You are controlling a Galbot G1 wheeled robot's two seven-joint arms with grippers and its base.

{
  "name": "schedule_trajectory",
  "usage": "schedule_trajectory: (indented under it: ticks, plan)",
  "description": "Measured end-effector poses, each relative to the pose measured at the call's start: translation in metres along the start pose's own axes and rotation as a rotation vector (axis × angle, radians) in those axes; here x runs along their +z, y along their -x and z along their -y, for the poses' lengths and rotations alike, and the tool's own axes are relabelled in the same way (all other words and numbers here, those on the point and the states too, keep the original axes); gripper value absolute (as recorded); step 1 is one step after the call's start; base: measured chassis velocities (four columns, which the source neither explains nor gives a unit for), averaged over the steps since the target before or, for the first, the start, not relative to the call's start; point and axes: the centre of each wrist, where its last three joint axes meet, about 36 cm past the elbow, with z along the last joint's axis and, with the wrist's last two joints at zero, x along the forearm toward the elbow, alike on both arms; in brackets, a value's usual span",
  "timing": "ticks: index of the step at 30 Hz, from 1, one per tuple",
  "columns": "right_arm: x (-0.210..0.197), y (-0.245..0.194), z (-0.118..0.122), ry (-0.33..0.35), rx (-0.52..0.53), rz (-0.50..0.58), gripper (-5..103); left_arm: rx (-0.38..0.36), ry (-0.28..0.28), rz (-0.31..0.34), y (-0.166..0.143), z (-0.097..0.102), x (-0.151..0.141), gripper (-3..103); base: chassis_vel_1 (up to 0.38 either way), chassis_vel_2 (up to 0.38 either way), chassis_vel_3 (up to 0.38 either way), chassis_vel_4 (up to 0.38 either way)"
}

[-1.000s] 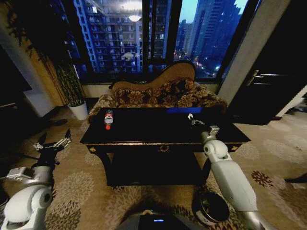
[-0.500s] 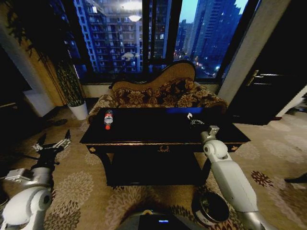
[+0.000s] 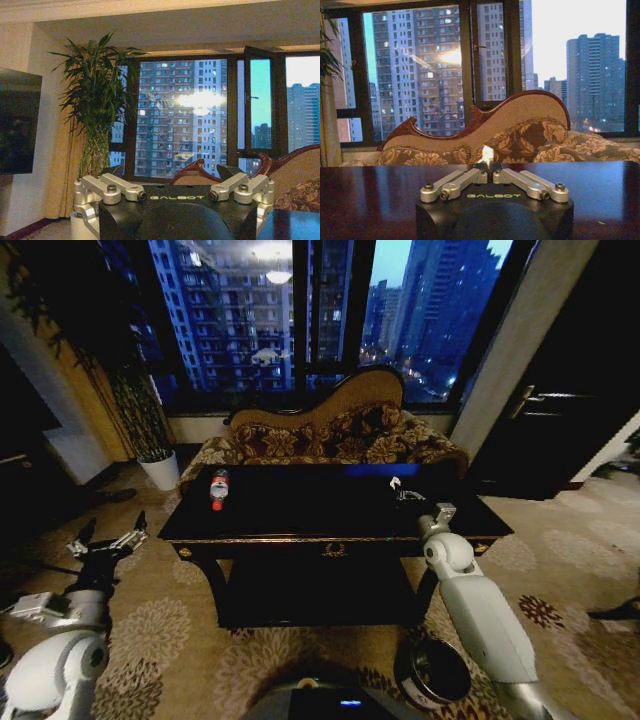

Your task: Move to the front of the table and place the trash on the table into the trash bin.

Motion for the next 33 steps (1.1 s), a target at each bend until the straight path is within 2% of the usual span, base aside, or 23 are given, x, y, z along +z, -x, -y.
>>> schedule_trajectory:
  ticks: [12,19,33]
  plan:
    - [0.004,-0.002,-0.002,-0.002,0.0,-0.003,0,-0.005,0.004,0.005,-0.002,-0.001,0.001,100,0.003,-0.15,-0.007,0.137]
    - [0.009,-0.007,-0.004,-0.028,0.004,-0.003,0,-0.009,0.005,0.006,-0.003,-0.003,0.001,100,0.034,-0.101,-0.041,0.102]
    - [0.013,-0.009,-0.013,-0.034,-0.008,-0.004,0,-0.014,0.002,0.007,-0.003,-0.006,0.005,100,0.0,0.0,0.0,0.0]
